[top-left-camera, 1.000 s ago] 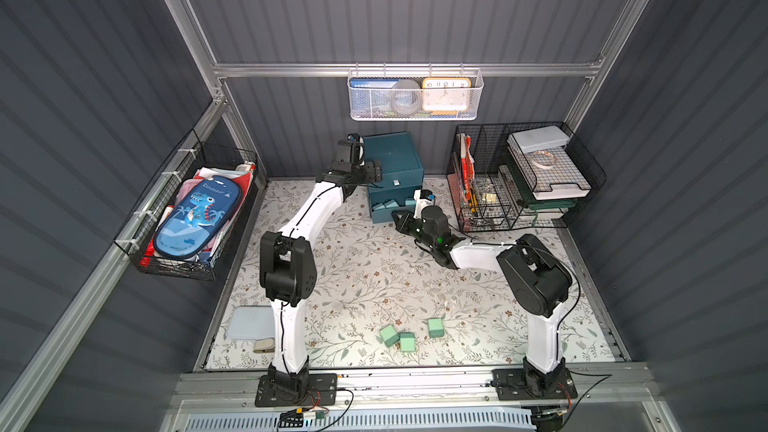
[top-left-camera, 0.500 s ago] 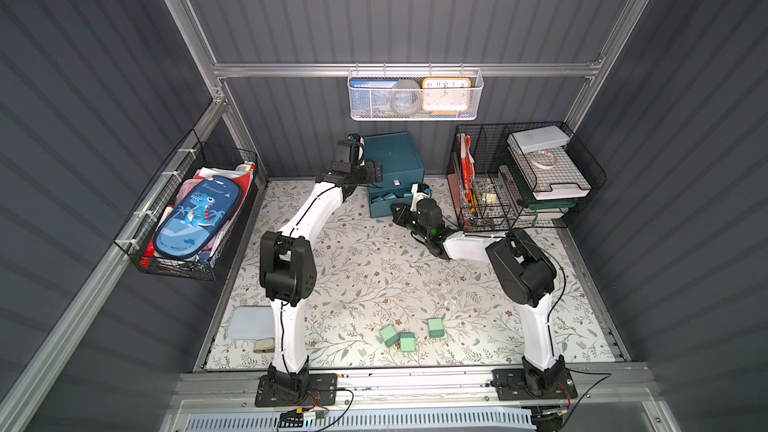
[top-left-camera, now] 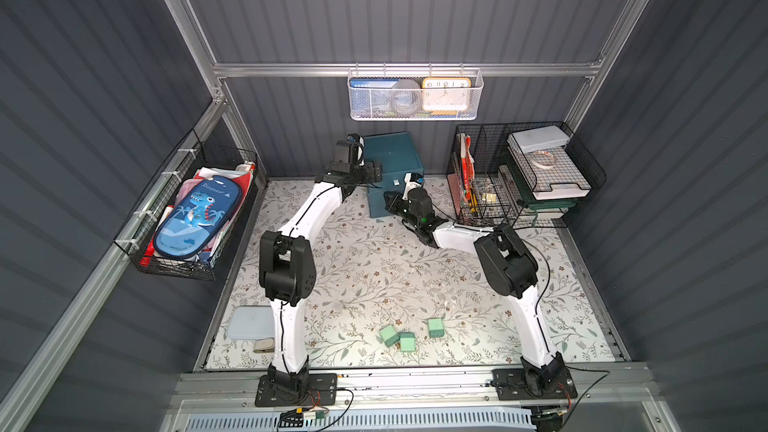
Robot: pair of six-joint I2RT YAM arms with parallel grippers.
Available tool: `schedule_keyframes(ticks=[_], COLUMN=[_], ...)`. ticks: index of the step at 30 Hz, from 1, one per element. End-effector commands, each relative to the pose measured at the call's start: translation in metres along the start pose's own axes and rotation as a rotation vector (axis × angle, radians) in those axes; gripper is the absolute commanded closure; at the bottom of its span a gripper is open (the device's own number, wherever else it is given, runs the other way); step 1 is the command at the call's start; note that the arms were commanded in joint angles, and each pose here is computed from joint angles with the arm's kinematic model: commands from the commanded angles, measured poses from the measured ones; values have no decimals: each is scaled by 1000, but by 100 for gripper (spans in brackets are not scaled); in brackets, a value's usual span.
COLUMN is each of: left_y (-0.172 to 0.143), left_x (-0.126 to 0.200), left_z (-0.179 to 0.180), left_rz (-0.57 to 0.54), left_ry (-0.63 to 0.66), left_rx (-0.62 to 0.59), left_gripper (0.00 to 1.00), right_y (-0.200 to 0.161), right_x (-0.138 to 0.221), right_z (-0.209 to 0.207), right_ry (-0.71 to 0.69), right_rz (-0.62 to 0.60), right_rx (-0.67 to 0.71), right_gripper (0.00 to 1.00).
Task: Place the plugs into the drawer by color
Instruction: Close the drawer in the storage box, then open the drawer in the storage box.
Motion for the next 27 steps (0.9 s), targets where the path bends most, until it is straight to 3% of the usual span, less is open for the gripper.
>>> schedule_keyframes(ticks=[1, 5, 9, 14, 21, 27], left_y=[-53, -56, -60, -63, -66, -65], left_x=[-17, -19, -24, -29, -31, -29], left_z=[0, 1, 2, 3, 4, 4], left_rz=[165, 171, 180, 190, 203, 201], left_ry=[-19, -16, -18, -29, -36, -41], left_rx=[0, 0, 4, 15, 32, 33], left_gripper=[12, 12, 12, 11, 12, 12], right_y=[10, 10, 13, -2, -14, -16], right_x=[-10, -12, 17, 45, 27, 11], right_z=[-14, -12, 5, -17, -56, -66], right_ry=[-37, -8, 70, 61, 18, -10], right_rz=[-43, -39, -20, 13, 18, 13], right_rx=[5, -29, -119, -243, -356, -362], right_gripper=[87, 87, 83, 81, 77, 71])
Point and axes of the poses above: each gripper's point midway between its finger pads, its own x axis back along the fingers, its own z axis along the line the jaws close on, y = z × x, the point moved 2 cm from there along x, back along the fingers, and after that the axes turned 5 degrees about -x, right-handed, at the moved point
